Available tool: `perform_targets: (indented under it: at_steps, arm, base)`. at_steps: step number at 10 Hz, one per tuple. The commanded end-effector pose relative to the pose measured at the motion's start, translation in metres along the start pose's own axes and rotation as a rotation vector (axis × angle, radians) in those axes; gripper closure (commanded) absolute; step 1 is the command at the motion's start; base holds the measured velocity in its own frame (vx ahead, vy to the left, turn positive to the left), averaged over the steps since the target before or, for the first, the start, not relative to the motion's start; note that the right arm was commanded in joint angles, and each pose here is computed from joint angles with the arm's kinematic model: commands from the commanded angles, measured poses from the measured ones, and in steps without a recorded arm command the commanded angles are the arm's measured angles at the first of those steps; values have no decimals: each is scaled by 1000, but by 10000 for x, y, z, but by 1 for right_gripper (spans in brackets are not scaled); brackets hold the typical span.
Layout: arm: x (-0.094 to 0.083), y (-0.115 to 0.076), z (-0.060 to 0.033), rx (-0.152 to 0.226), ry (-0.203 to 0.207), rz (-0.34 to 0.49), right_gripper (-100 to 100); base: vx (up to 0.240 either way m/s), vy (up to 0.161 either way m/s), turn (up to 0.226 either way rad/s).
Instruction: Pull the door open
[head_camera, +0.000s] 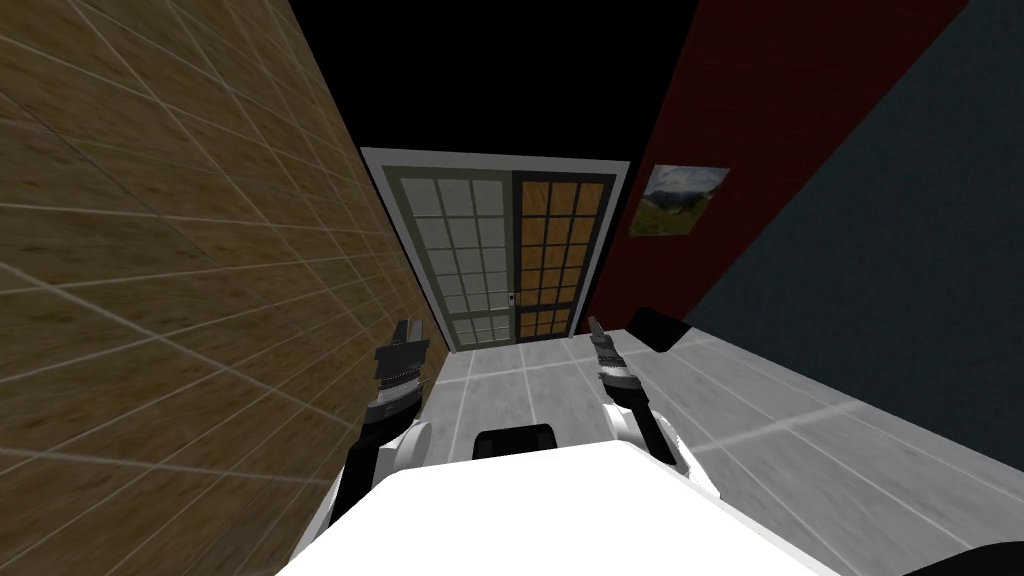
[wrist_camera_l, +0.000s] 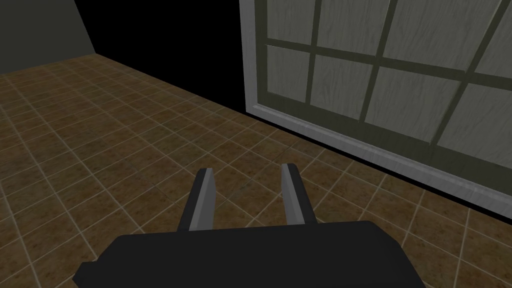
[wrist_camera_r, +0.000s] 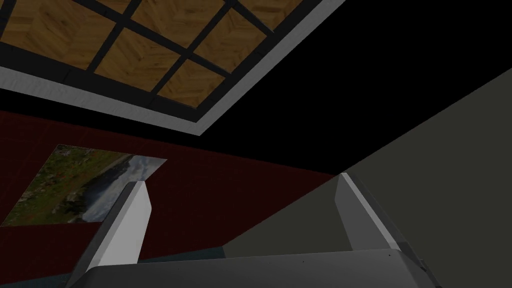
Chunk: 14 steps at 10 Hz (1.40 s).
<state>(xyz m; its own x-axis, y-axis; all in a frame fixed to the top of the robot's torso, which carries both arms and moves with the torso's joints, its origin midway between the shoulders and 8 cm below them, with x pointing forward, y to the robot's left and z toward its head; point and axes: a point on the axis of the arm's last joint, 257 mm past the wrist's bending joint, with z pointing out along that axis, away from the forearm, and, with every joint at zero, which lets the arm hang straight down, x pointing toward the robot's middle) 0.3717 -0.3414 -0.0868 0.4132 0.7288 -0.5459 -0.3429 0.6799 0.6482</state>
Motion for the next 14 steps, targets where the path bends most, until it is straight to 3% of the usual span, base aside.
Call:
perform_targets:
  at_steps: [1, 14]
  arm:
    - [26, -97, -30, 15, 10, -49, -100]
    - [220, -1015, -413, 145, 113, -412, -100]
  base:
    - [100, 25, 58]
    - [103, 22, 67]
